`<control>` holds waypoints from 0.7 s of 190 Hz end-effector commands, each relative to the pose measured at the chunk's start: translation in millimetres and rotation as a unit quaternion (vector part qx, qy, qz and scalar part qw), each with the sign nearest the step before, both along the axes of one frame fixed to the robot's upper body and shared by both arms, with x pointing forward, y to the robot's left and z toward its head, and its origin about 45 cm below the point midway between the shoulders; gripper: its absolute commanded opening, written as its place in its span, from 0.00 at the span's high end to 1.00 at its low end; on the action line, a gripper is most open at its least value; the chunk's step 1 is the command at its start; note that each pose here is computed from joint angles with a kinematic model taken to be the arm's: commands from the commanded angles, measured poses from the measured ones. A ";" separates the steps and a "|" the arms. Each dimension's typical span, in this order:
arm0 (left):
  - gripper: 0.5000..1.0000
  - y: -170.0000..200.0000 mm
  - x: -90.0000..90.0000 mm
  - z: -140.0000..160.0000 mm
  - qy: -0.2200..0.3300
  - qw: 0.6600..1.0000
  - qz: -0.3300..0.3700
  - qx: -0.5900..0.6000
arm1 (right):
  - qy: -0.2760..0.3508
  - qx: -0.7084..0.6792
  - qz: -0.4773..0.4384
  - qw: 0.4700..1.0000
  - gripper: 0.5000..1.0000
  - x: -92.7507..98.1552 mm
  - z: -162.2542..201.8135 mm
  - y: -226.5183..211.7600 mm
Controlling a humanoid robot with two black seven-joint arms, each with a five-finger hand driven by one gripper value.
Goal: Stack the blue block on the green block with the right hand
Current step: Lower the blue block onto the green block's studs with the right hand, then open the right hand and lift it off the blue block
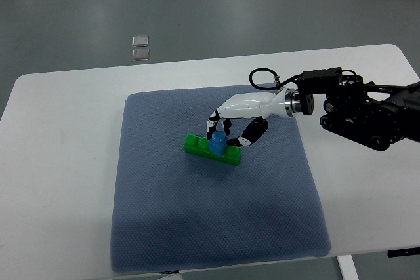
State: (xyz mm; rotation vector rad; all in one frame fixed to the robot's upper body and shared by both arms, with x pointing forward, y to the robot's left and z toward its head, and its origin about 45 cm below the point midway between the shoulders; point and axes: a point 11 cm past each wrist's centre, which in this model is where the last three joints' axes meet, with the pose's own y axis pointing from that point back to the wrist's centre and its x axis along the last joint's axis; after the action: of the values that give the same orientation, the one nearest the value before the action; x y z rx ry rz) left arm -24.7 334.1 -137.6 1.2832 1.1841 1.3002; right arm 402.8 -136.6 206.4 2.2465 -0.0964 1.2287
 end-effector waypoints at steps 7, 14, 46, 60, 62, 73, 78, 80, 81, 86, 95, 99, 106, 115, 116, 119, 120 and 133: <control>0.00 -0.3 0.0 0.0 0.000 1.000 0.000 0.000 | -0.012 -0.005 0.002 1.000 1.00 0.5 -2.9 -0.5; 0.00 0.2 -0.1 0.0 0.001 1.000 0.000 0.000 | -0.012 -0.006 0.003 1.000 1.00 0.3 -3.0 0.2; 0.00 0.3 -0.8 0.0 0.001 1.000 0.000 0.000 | -0.025 -0.016 0.010 0.999 1.00 0.6 -4.2 -0.2; 0.00 0.3 0.1 0.0 0.000 1.000 0.000 0.000 | -0.029 -0.019 0.011 0.999 1.00 1.0 -4.3 -0.7; 0.00 -0.3 0.1 0.0 0.000 1.000 0.000 0.000 | -0.029 -0.018 0.011 0.999 1.00 1.2 -3.9 -0.6; 0.00 -0.3 0.1 0.0 0.000 1.000 0.000 0.000 | -0.030 -0.018 0.010 0.999 1.00 1.4 -3.8 -1.3; 0.00 0.3 0.1 0.0 0.000 1.000 0.000 0.000 | -0.030 -0.018 0.010 0.999 1.00 1.6 -3.4 -1.2; 0.00 0.1 0.1 0.0 0.000 1.000 0.000 0.000 | -0.030 -0.017 0.010 0.999 1.00 1.9 -3.0 -1.1; 0.00 0.1 0.1 0.0 0.000 1.000 0.000 0.000 | -0.030 -0.017 0.010 0.999 1.00 1.9 -3.0 -1.1; 0.00 -0.3 0.1 0.0 0.000 1.000 0.000 0.000 | -0.029 -0.015 0.009 0.999 1.00 2.1 -2.4 -1.0; 0.00 0.3 0.1 0.0 0.000 1.000 0.000 0.000 | -0.030 -0.013 0.007 0.999 1.00 2.3 -2.1 -0.9; 0.00 0.2 -0.1 0.0 0.001 1.000 0.000 0.000 | -0.030 -0.011 0.006 0.999 1.00 2.8 -1.2 -0.7; 0.00 -0.3 0.1 0.0 0.000 1.000 0.000 0.000 | -0.030 -0.006 0.005 1.000 0.87 3.4 0.3 0.5; 0.00 0.3 -0.8 0.0 0.001 1.000 0.000 0.000 | -0.033 -0.004 0.005 0.999 0.77 3.5 1.1 1.0; 0.00 -0.3 -0.8 0.0 0.000 1.000 0.000 0.000 | -0.033 -0.004 0.005 0.999 0.75 3.6 1.2 1.1; 0.00 0.3 0.1 0.0 0.000 1.000 0.000 0.000 | -0.033 -0.004 0.004 0.999 0.73 3.5 0.8 0.2; 0.00 0.3 0.1 0.0 0.000 1.000 0.000 0.000 | -0.035 -0.004 0.004 0.999 0.70 3.9 1.6 0.4; 0.00 -0.3 0.1 0.0 0.000 1.000 0.000 0.000 | -0.038 -0.002 0.003 0.999 0.52 4.4 2.1 -0.2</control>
State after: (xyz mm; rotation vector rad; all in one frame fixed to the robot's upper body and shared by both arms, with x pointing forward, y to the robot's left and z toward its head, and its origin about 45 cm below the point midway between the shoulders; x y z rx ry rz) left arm -24.7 334.0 -137.6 1.2829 1.1841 1.3001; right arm 406.7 -136.5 207.5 2.1986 -0.1047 1.3068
